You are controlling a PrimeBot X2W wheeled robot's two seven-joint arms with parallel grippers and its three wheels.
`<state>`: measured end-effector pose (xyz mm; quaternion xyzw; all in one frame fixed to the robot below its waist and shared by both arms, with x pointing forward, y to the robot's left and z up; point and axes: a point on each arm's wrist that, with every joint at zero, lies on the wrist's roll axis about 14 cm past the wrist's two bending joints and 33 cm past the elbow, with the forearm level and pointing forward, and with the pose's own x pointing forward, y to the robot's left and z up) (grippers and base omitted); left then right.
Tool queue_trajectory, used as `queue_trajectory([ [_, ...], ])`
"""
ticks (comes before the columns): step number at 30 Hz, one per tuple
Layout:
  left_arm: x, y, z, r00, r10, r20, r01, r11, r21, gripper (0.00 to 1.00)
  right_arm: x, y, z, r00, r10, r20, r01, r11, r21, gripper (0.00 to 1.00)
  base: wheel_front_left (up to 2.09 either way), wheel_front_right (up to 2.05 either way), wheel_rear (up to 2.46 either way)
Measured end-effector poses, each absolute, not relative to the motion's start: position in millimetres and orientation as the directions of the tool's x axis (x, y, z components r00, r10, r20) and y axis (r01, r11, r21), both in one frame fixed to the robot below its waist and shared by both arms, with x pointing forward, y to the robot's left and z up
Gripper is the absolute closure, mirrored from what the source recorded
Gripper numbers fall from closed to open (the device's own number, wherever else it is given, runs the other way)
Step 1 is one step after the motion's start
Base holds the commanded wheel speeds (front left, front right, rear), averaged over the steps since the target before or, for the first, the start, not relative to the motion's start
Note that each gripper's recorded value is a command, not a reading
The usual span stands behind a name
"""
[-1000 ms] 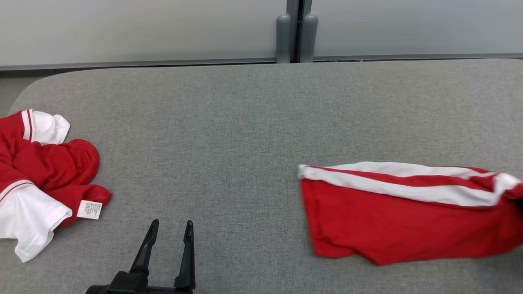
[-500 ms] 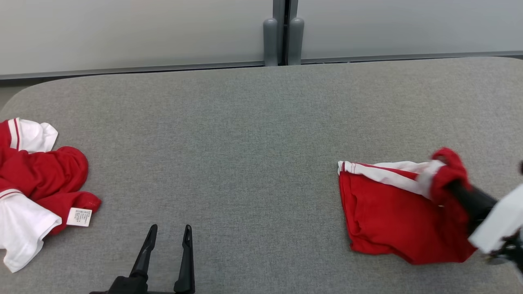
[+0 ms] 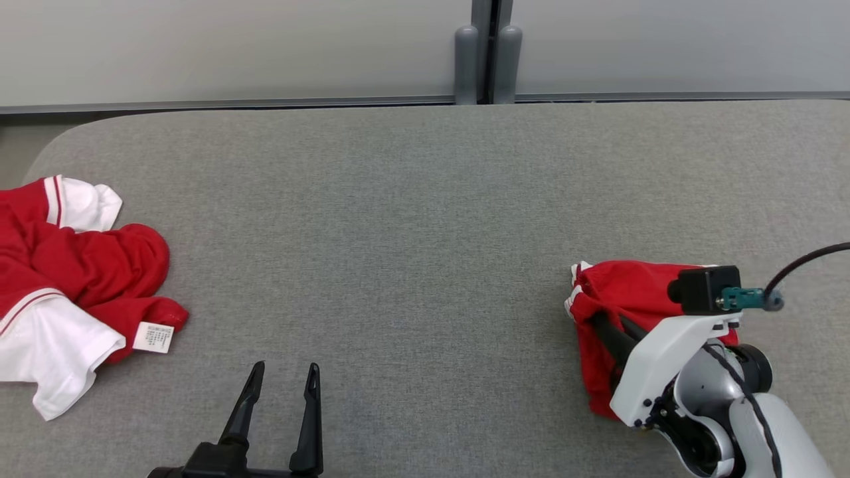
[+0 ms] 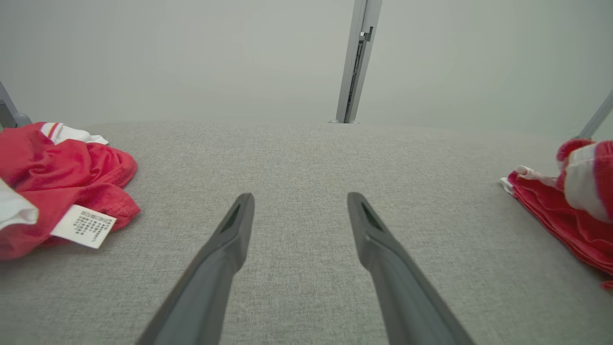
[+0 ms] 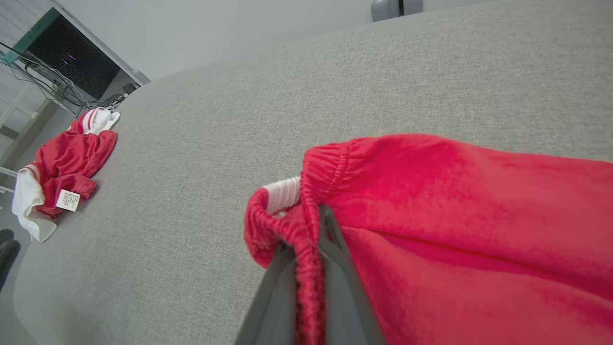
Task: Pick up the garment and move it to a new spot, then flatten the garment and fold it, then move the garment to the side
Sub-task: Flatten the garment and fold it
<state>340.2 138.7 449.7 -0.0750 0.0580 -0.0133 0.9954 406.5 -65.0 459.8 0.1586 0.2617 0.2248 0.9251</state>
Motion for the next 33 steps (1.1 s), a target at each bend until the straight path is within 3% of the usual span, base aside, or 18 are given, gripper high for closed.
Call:
queue_trajectory([
  [2, 338, 141, 449, 0.993, -0.026, -0.116, 0.008, 0.988, -0.153, 0.0, 408, -61, 457, 0.762, 0.498, -0.414, -0.342, 0.852, 0.397, 0.96, 0.0, 0.0, 0.0],
  [3, 337, 141, 448, 0.993, -0.025, -0.12, 0.006, 0.988, -0.155, 0.0, 408, -60, 455, 0.761, 0.496, -0.418, -0.342, 0.854, 0.391, 0.89, 0.0, 0.0, 0.0],
  [4, 335, 141, 447, 0.992, -0.023, -0.124, 0.003, 0.988, -0.156, 0.0, 407, -59, 453, 0.759, 0.496, -0.422, -0.347, 0.856, 0.382, 0.68, 0.0, 0.0, 0.0],
  [5, 334, 141, 447, 0.992, -0.023, -0.126, 0.003, 0.987, -0.16, 0.0, 407, -57, 451, 0.756, 0.498, -0.426, -0.354, 0.857, 0.374, 0.38, 0.0, 0.0, 0.0],
  [6, 334, 140, 447, 0.992, -0.023, -0.126, 0.002, 0.986, -0.164, 0.0, 406, -56, 451, 0.755, 0.498, -0.426, -0.359, 0.859, 0.366, 0.0, 0.0, 0.0, 0.0],
  [13, 328, 144, 448, 0.992, -0.01, -0.124, -0.011, 0.985, -0.17, 0.0, 402, -61, 471, 0.809, 0.486, -0.332, -0.392, 0.865, 0.312, 0.0, 0.0, 0.0, 0.0],
  [20, 317, 160, 454, 0.994, 0.033, -0.104, -0.05, 0.985, -0.167, 0.0, 367, -86, 510, 0.863, 0.47, -0.185, -0.439, 0.879, 0.186, 0.0, 0.0, 0.0, 0.0],
  [24, 311, 167, 460, 0.995, 0.051, -0.082, -0.064, 0.984, -0.165, 0.0, 352, -118, 525, 0.916, 0.393, -0.087, -0.379, 0.915, 0.14, 0.0, 0.0, 0.0, 0.0],
  [27, 305, 168, 464, 0.996, 0.058, -0.067, -0.069, 0.982, -0.176, 0.0, 344, -156, 528, 0.955, 0.294, -0.034, -0.293, 0.956, 0.019, 0.0, 0.0, 0.0, 0.0],
  [33, 298, 173, 475, 0.997, 0.077, -0.028, -0.08, 0.98, -0.183, 0.0, 327, -214, 521, 0.991, 0.106, 0.079, -0.103, 0.993, -0.05, 0.0, 0.0, 0.0, 0.0],
])
